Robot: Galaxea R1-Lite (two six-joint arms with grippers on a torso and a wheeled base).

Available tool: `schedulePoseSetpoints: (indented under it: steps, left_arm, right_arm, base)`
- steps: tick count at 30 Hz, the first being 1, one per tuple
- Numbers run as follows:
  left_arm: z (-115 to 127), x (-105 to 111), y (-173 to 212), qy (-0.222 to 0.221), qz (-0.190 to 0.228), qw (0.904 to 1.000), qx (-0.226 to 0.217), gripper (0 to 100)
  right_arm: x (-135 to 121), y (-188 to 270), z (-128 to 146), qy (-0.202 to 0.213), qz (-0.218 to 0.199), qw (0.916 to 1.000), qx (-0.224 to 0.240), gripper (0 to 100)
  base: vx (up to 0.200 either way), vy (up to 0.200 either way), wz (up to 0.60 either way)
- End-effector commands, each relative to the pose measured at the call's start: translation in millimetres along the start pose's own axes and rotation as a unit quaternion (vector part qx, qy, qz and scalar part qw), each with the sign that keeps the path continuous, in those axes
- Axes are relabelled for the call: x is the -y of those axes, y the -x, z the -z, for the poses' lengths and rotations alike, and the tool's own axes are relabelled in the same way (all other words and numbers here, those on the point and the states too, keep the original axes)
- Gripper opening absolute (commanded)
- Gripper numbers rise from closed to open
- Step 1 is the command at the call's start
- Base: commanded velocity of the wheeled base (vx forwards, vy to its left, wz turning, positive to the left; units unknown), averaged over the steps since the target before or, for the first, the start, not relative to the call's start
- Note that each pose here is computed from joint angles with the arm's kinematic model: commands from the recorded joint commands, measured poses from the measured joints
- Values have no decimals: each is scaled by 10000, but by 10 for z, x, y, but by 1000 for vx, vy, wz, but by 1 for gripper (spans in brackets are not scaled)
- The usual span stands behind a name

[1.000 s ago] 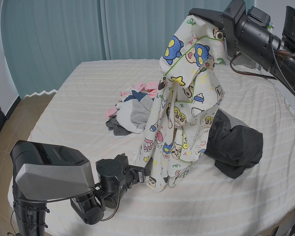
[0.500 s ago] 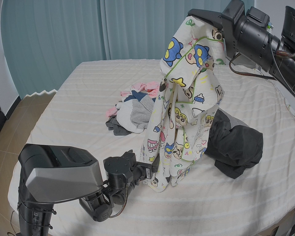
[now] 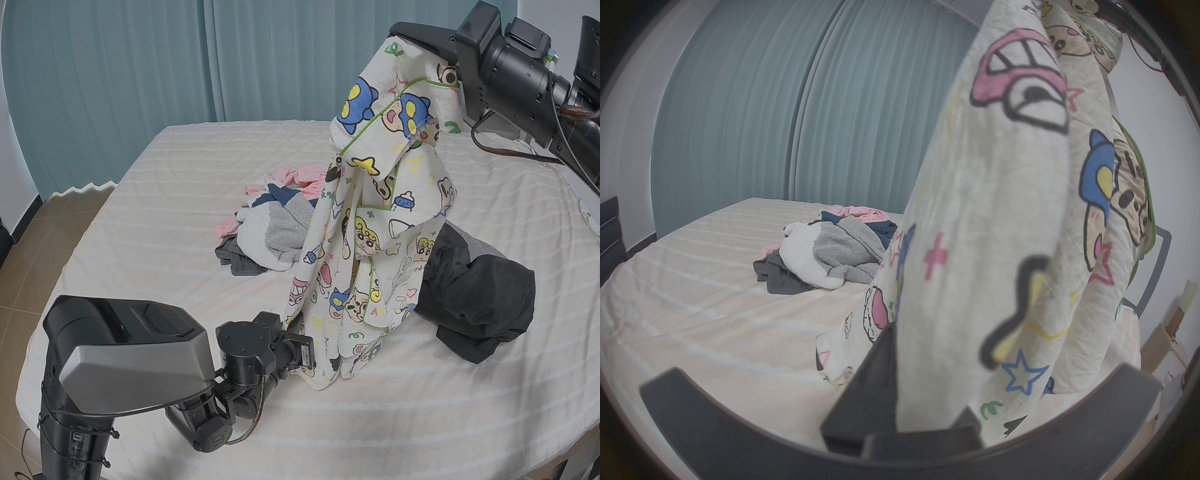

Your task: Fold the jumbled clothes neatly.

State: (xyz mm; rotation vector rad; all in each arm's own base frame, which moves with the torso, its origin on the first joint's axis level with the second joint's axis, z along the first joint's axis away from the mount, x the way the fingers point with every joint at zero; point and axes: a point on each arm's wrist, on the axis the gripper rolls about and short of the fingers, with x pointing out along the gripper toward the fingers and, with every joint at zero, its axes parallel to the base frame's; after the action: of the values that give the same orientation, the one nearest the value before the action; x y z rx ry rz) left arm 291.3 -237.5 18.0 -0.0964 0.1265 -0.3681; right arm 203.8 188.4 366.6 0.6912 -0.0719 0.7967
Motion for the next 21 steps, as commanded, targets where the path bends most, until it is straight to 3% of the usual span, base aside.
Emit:
schedulePoseSetpoints:
  steps: [1,11,21]
  left_arm:
    - [-90,-21,95,45,-3,10000,21,0]
    - [-785,-244,643,604,4,9963,611,0]
    - [-1216,-372,1051,743,177,9910,1099,0]
  right_arm:
    - [78,72,-44,50,148,9999,43,0]
    - [346,440,-110,185,625,9979,19,0]
    - [452,654,-211,289,942,9949,221,0]
  base:
    - [0,0,0]
    - [0,0,0]
    - [0,0,0]
